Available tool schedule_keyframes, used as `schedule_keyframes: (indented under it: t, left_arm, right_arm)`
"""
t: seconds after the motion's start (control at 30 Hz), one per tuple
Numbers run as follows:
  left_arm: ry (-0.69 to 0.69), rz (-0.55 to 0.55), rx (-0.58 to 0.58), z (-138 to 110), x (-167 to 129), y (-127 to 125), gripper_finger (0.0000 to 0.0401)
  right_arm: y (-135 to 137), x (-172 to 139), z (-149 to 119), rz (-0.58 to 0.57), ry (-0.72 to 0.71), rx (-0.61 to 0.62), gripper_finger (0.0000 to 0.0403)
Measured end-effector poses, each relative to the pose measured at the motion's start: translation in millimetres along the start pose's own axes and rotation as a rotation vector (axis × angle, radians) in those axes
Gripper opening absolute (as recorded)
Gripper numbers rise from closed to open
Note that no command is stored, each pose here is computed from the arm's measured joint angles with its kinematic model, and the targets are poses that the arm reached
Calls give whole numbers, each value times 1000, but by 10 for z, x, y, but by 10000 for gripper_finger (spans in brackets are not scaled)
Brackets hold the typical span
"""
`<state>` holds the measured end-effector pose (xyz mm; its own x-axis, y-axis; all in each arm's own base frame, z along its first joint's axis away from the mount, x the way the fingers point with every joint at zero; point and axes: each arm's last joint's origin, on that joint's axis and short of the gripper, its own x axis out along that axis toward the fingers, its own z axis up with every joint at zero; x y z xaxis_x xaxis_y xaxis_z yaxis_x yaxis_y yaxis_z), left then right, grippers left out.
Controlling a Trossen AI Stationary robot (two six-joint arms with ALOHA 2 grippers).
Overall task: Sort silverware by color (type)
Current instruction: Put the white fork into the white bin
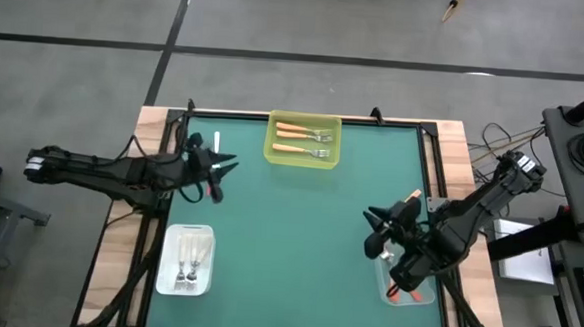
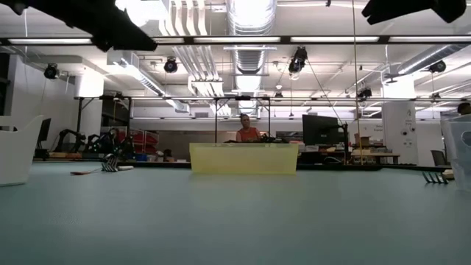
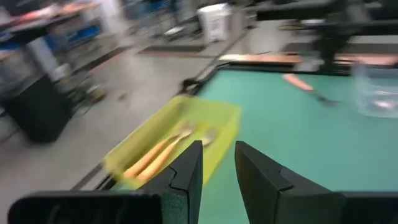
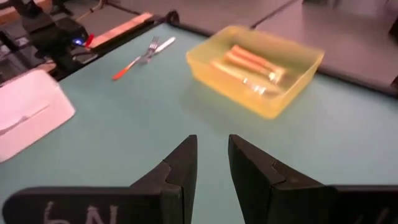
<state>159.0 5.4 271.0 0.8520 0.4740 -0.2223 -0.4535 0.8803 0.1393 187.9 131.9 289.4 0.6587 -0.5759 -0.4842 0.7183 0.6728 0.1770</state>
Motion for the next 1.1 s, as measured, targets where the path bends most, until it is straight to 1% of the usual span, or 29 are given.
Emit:
schedule_keyframes:
  t: [0.1, 0.23, 0.4, 0.53, 0.67, 0.73, 0.87, 0.93, 1.1]
  left_arm:
    - [20, 81, -59, -25, -1, 24, 77]
    - [11, 101, -137, -19, 7, 42, 77]
    - [-17, 124, -224, 18, 34, 105, 77]
    - [-24, 114, -259, 118, 73, 135, 77]
    - [0, 120, -250, 229, 169, 111, 77]
    - [44, 131, -227, 291, 228, 99, 77]
    - [207, 180, -148, 346, 374, 116, 77]
    - [304, 213, -113, 336, 451, 140, 77]
    - [508, 285, -83, 260, 679, 268, 77]
  right_arm:
    - [-18, 43, 4, -21, -37, -51, 82]
    - [-54, 120, -6, -58, -59, -95, 82]
    - [-122, 258, -16, -121, -69, -110, 82]
    - [-168, 339, -33, -158, -85, -130, 82]
    - [-191, 389, -49, -176, -84, -148, 82]
    - [-196, 397, -51, -180, -83, -156, 82]
    - [-187, 392, -32, -181, -79, -204, 82]
    - [-176, 384, -13, -179, -78, -231, 82]
    - [-149, 363, 35, -174, -75, -285, 82]
